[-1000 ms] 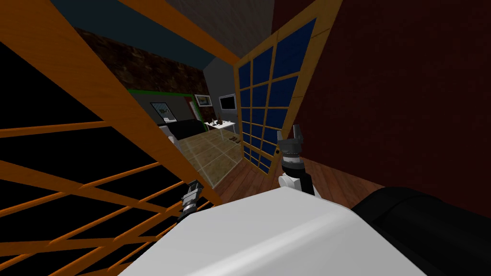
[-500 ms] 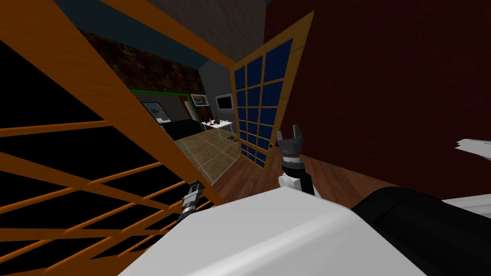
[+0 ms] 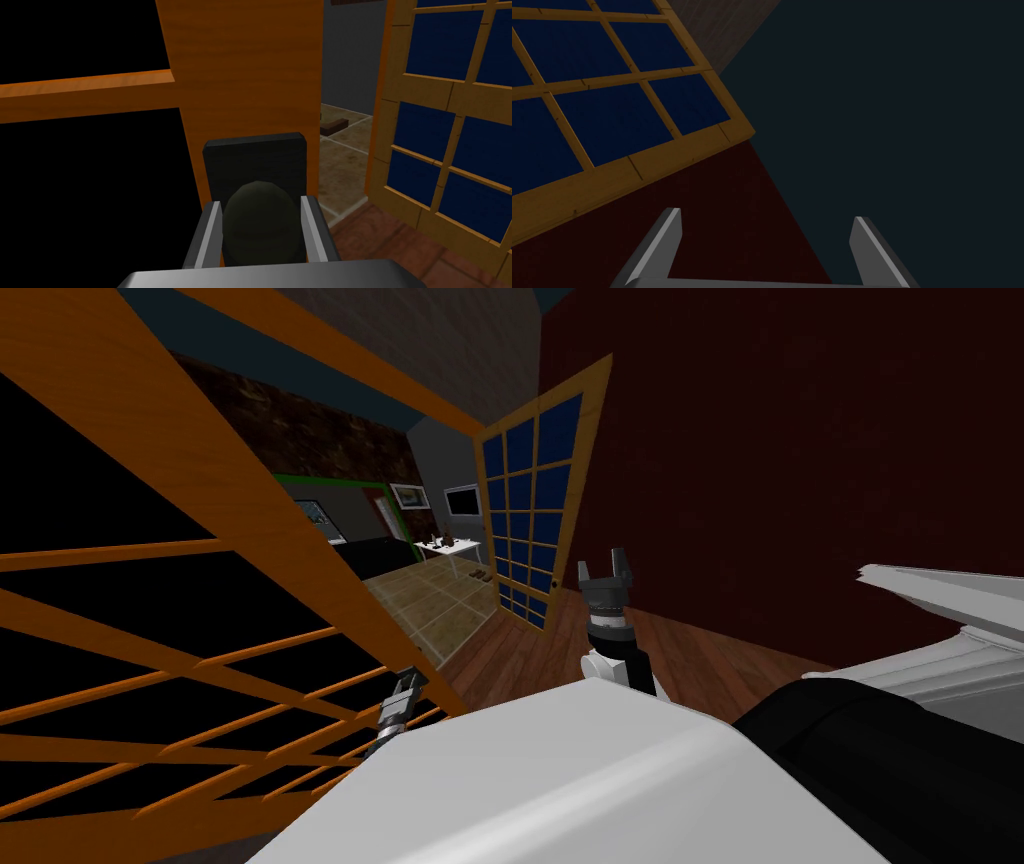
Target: Pull the door open
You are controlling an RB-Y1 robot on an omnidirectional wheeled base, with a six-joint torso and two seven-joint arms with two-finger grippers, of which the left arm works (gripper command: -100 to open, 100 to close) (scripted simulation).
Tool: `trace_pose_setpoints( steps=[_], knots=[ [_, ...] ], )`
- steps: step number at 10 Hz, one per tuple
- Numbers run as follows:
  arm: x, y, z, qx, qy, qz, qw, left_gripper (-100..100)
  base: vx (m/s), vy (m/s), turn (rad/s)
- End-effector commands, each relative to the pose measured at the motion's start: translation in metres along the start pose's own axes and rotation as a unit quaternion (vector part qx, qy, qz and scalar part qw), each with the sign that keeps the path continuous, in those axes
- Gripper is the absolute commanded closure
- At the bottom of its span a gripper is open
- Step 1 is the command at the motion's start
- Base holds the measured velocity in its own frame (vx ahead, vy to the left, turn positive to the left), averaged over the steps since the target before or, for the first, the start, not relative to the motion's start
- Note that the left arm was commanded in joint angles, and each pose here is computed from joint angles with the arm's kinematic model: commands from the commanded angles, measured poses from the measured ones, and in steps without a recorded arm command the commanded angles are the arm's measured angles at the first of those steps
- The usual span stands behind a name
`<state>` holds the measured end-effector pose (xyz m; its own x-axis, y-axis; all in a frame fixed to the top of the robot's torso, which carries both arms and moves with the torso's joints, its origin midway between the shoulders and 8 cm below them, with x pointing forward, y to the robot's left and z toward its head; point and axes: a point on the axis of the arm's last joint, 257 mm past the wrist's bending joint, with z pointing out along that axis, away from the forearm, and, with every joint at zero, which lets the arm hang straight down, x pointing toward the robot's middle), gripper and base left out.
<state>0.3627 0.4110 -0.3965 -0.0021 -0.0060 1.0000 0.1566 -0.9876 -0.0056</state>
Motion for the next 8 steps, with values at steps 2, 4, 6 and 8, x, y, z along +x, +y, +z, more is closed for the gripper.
trace_pose_setpoints(
  steps=[2,4,6,8],
  knots=[
    [-0.002,0.008,-0.0153,-0.030,-0.002,-0.002,0.9996,100,-0.259,0.066,-0.114],
    [-0.001,0.011,-0.0216,-0.045,-0.001,-0.003,0.9990,100,-0.236,0.034,-0.061],
    [-0.005,0.011,-0.0277,-0.049,-0.006,-0.003,0.9988,100,-0.135,0.026,-0.071],
    [-0.004,0.009,-0.0347,-0.060,-0.004,-0.002,0.9982,100,-0.265,0.042,-0.184]
  ],
)
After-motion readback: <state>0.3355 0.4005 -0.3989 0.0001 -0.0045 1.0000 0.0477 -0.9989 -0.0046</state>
